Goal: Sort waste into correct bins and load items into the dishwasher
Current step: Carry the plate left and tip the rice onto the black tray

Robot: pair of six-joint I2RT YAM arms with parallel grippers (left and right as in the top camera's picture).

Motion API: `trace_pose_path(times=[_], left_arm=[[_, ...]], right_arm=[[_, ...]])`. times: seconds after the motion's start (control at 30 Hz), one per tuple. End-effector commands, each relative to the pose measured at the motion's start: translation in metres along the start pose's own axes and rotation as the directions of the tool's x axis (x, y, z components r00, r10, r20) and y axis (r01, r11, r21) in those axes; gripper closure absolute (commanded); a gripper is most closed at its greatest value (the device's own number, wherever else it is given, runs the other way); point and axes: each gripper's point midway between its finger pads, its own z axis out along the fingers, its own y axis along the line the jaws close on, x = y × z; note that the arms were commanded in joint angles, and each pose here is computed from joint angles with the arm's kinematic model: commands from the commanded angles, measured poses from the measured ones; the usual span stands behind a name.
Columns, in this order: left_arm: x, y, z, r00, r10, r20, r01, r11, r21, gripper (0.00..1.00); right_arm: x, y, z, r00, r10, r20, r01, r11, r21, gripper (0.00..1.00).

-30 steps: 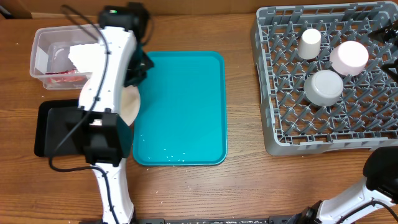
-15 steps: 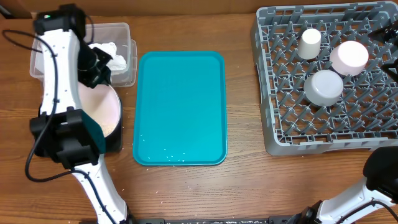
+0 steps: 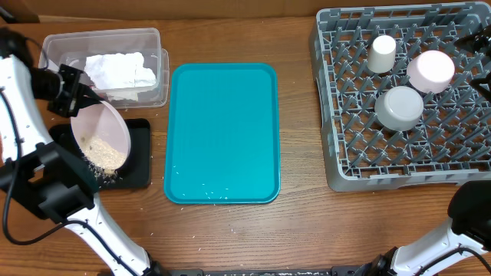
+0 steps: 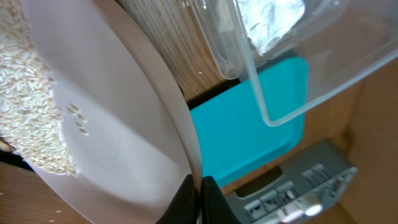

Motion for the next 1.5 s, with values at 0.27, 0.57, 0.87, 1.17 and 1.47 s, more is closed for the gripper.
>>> trace_pose_path(times=[0.27,0.57,0.87,1.17,1.47], left_arm=[[0.000,-0.019,-0.034,0.996,0.074,-0.050,-0.058,0.965,0.257,0.96],[-0.017,-0.014,-0.059,0.994,-0.008,-0.108,0.052,0.911,0.408,0.96],[-0.019,0.005,-0.070,0.984,-0.045,-0.174,0.120,0.885,0.450,0.96],[-0.016,0.013,-0.058,0.962,-0.012,-0.271,0.162,0.827,0.539,0.96],[-0.015,0.013,-0.058,0.938,0.024,-0.347,0.231,0.704,0.672,0.96]], right_arm=[[0.000,0.003,-0.003,1.000,-0.009,0.010,0.009,1.000,-0.006,0.00],[0.000,0.003,-0.003,1.000,-0.009,0.010,0.010,1.000,-0.006,0.00],[0.000,0.003,-0.003,1.000,-0.009,0.010,0.010,1.000,-0.006,0.00],[0.000,0.003,-0.003,1.000,-0.009,0.010,0.009,1.000,-0.006,0.00],[0.000,0.003,-0.003,1.000,-0.009,0.010,0.010,1.000,-0.006,0.00]])
